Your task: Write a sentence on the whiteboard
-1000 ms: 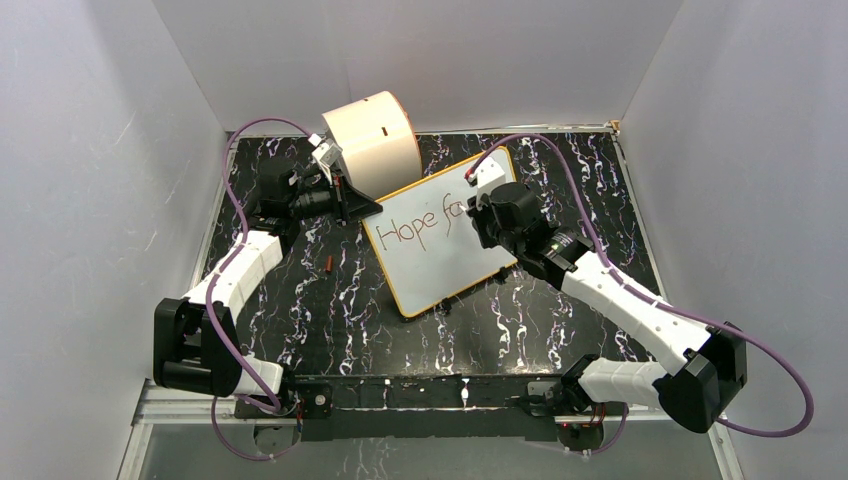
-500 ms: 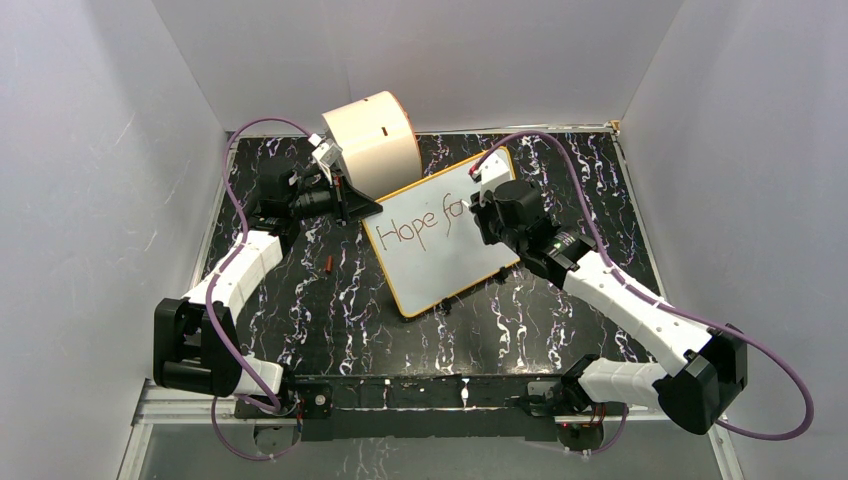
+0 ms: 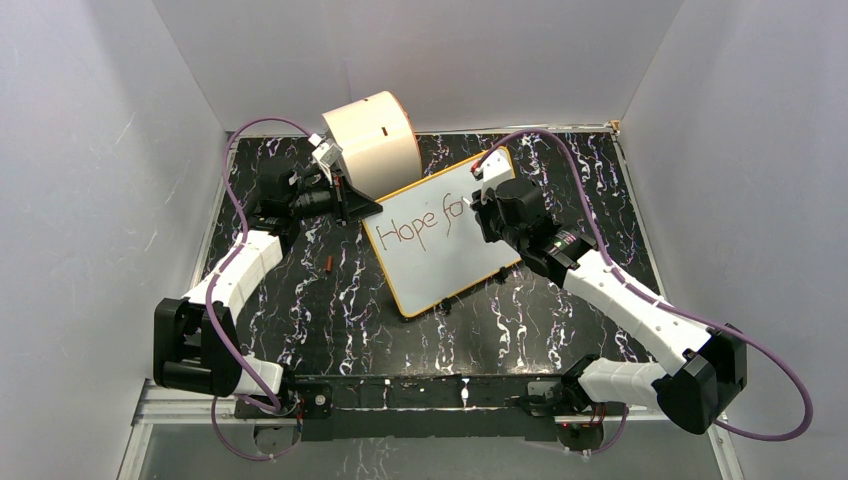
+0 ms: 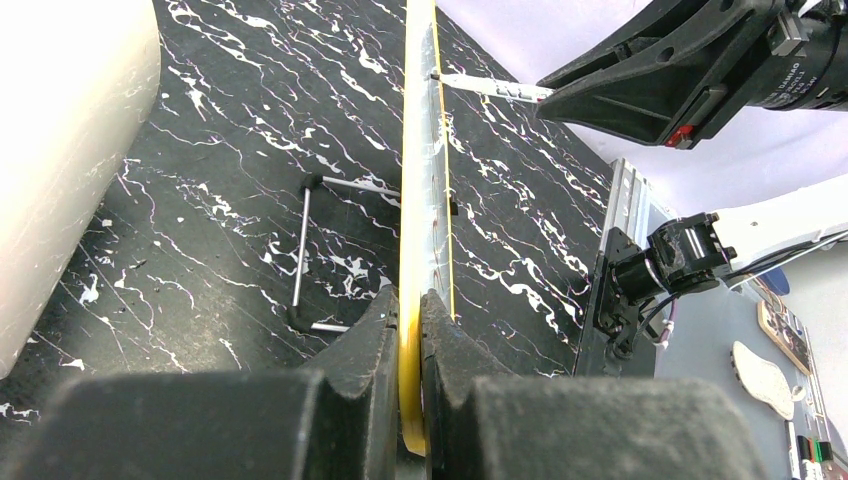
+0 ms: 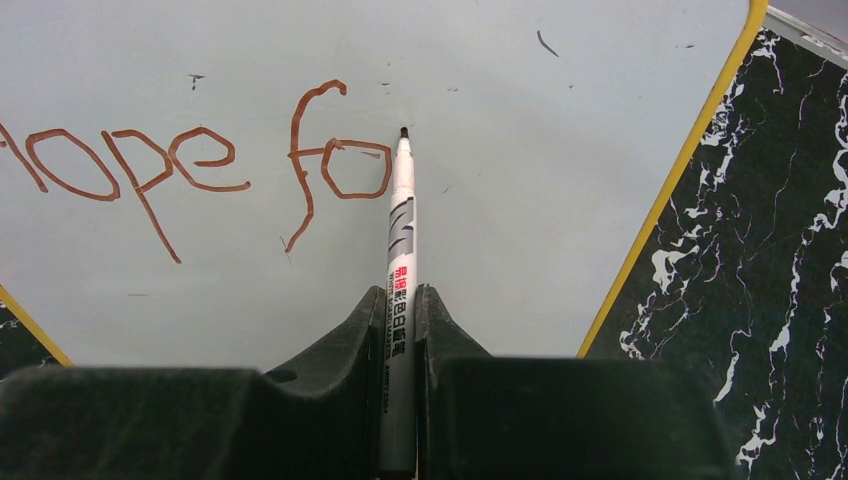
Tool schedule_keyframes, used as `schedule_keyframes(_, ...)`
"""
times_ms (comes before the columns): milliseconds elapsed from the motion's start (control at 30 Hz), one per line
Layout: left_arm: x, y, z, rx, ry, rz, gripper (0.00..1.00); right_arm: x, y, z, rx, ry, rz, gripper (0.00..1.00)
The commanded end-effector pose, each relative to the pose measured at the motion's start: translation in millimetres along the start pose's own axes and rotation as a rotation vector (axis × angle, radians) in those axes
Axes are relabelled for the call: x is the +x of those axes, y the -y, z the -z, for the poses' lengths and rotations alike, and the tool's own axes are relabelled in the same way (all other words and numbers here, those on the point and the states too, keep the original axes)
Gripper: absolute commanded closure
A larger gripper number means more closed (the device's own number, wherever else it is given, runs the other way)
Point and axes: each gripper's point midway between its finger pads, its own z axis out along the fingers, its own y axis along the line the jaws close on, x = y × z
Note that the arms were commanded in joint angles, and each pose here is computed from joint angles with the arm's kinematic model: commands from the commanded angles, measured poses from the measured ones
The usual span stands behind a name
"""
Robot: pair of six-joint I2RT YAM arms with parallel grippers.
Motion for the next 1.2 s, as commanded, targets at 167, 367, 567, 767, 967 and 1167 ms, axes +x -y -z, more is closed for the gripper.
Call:
schedule_keyframes(167,25.1,-3.6,-7.5,0.003,-0.071,0.021,1.00,9.5,2.9,7.2,-0.001,-0.035,0.011,1.00)
schedule_keyframes(367,25.1,-4.1,-7.6,0.000,-0.071,0.022,1.00,22.7,3.2,9.3,-0.002,-0.064,0.006,1.00)
schedule_keyframes(567,25.4,-4.0,-7.8,0.002,-0.072,0.023,1.00,26.5,1.0,9.3,-0.012,-0.066,0.000,1.00)
schedule_keyframes(767,25.5,-4.0,-7.8,0.003,-0.072,0.023,1.00,23.0,-0.6,8.8,-0.019,-0.053,-0.003,1.00)
schedule_keyframes(967,25.7,-3.4,-7.7,0.007,-0.073,0.022,1.00,16.9,1.4,7.3,-0.007,-0.020,-0.007,1.00)
schedule_keyframes(1167,25.2,-2.1,-7.4,0.010,-0.073,0.020,1.00,2.0,3.7,4.3,0.005,0.041,-0.015,1.00)
